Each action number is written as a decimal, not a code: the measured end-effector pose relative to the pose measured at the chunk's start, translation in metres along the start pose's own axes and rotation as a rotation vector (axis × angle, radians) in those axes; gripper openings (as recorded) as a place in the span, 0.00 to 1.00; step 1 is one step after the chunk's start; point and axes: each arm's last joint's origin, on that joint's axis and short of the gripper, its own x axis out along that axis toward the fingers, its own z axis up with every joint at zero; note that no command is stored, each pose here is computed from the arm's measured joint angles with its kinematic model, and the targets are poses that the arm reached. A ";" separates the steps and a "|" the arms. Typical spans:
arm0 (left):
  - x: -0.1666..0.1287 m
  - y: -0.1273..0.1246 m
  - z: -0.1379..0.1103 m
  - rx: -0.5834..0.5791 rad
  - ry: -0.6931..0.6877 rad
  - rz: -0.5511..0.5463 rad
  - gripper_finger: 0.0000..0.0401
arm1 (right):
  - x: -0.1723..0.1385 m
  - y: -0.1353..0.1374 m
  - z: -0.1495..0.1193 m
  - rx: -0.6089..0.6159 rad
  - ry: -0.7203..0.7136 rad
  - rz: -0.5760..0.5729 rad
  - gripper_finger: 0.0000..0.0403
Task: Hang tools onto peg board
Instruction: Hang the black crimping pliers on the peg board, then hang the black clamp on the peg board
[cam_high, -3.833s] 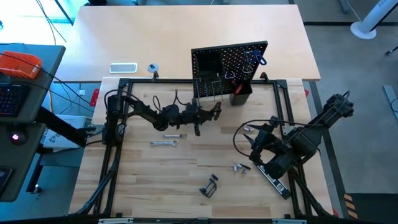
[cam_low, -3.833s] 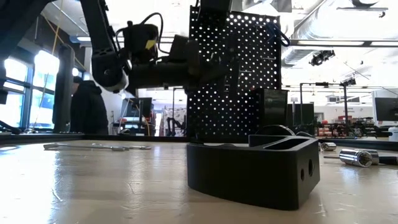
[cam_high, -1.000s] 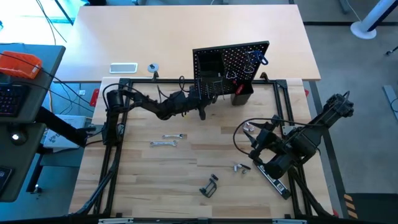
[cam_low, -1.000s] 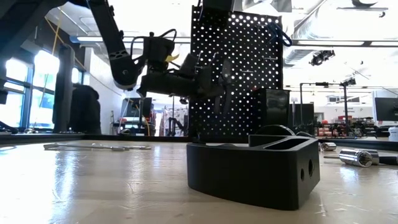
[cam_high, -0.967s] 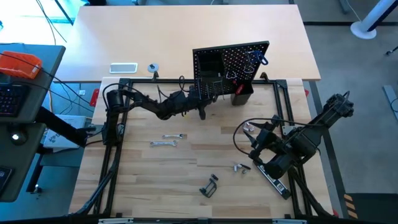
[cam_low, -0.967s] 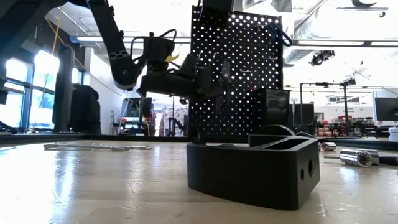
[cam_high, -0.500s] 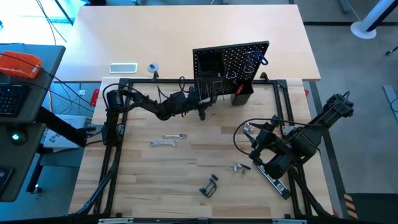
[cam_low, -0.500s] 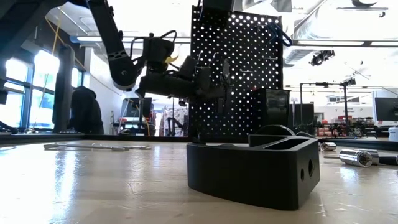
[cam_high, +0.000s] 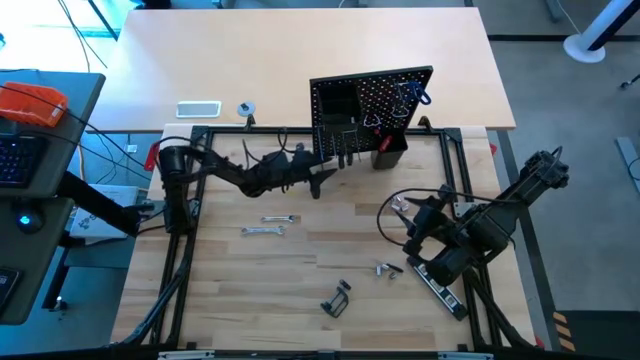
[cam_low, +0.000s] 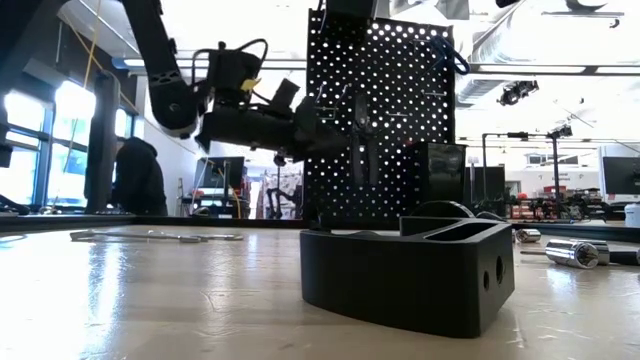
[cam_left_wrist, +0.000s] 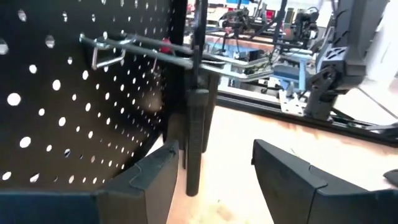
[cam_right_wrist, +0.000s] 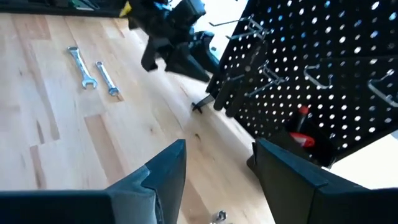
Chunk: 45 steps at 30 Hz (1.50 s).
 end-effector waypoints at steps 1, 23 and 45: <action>-0.002 -0.001 0.001 0.004 -0.002 -0.003 0.50 | 0.000 0.000 0.000 0.004 0.011 0.006 0.46; -0.074 -0.046 -0.020 -0.005 0.125 -0.207 0.50 | -0.008 0.050 -0.025 -0.126 0.134 0.142 0.46; -0.104 -0.123 -0.033 -0.010 0.183 -0.469 0.50 | 0.020 0.131 -0.076 -0.268 0.341 0.164 0.46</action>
